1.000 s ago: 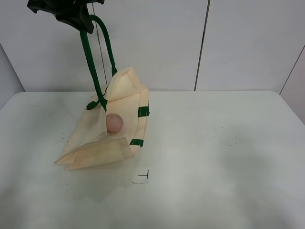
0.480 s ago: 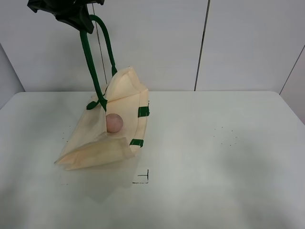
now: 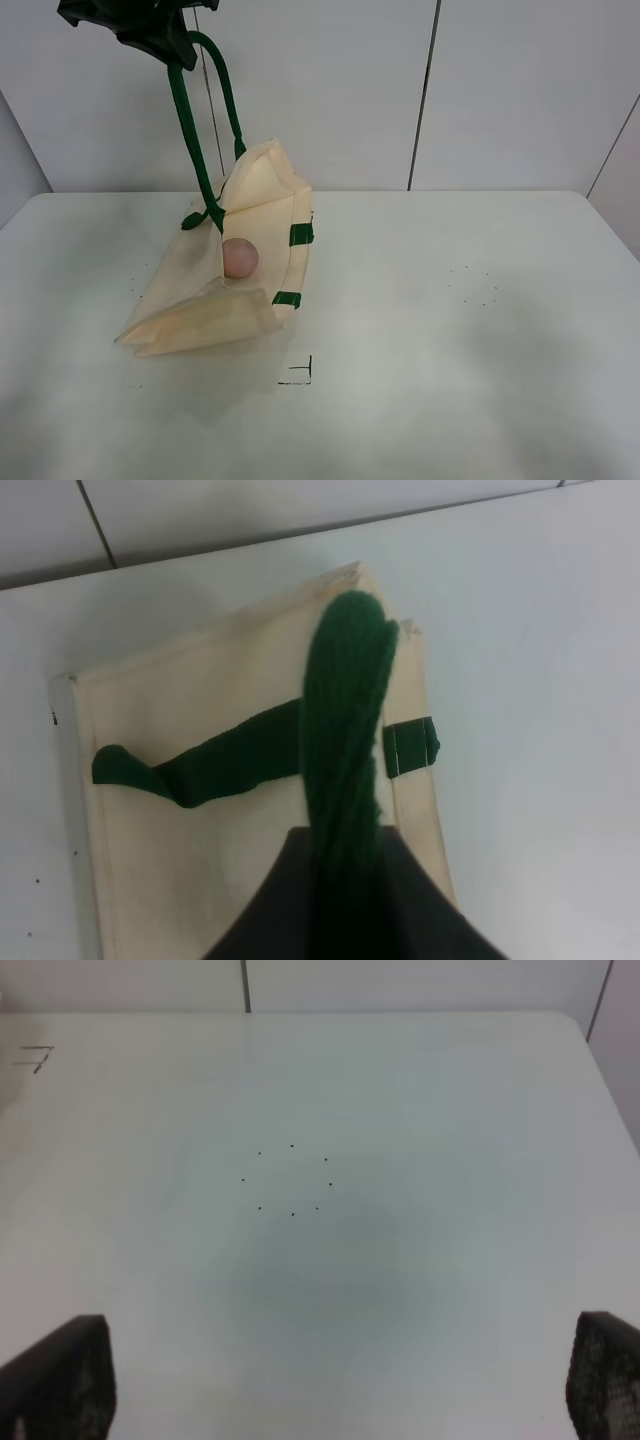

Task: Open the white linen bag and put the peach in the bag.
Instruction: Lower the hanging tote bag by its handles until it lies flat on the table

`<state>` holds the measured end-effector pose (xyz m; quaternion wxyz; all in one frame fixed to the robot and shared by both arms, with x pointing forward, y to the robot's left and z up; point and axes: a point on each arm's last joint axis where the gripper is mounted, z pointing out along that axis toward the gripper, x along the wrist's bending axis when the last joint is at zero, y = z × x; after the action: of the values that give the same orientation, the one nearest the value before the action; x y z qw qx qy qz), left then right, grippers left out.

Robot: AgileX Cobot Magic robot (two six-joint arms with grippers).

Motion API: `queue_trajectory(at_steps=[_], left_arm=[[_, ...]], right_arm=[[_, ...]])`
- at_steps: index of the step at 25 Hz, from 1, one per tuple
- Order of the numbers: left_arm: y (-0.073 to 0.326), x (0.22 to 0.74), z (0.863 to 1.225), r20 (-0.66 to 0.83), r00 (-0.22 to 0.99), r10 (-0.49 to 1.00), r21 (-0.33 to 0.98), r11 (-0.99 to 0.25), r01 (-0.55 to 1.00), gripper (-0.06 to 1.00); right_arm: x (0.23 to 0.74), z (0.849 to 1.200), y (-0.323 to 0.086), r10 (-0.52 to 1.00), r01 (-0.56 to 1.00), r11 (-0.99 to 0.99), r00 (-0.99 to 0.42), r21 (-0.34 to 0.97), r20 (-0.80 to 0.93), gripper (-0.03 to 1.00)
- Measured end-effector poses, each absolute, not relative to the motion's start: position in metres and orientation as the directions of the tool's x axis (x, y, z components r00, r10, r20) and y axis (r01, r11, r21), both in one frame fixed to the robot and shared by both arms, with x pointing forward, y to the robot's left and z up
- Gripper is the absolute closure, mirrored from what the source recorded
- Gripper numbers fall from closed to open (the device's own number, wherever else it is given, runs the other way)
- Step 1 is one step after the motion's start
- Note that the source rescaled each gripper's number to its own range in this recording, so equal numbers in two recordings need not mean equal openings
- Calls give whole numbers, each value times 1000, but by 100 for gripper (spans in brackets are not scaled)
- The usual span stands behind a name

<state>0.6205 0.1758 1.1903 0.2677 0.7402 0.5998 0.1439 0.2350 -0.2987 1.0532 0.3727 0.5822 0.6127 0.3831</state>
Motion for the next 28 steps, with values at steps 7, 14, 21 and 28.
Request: queue_trajectory(at_steps=[7, 14, 21, 28], left_arm=[[175, 622, 1188, -107, 239, 965, 564, -139, 814, 94], [164, 656, 1130, -103, 227, 968, 448, -158, 880, 94], [152, 694, 1032, -85, 210, 974, 252, -183, 950, 94], [149, 704, 984, -68, 246, 967, 158, -233, 960, 75]], right_arm=[[235, 1053, -299, 999, 428, 29, -44, 903, -11, -3], [235, 1053, -299, 999, 428, 29, -44, 903, -11, -3], [235, 1053, -299, 999, 430, 29, -44, 903, -11, -3], [235, 1052, -299, 999, 431, 29, -44, 902, -11, -3]])
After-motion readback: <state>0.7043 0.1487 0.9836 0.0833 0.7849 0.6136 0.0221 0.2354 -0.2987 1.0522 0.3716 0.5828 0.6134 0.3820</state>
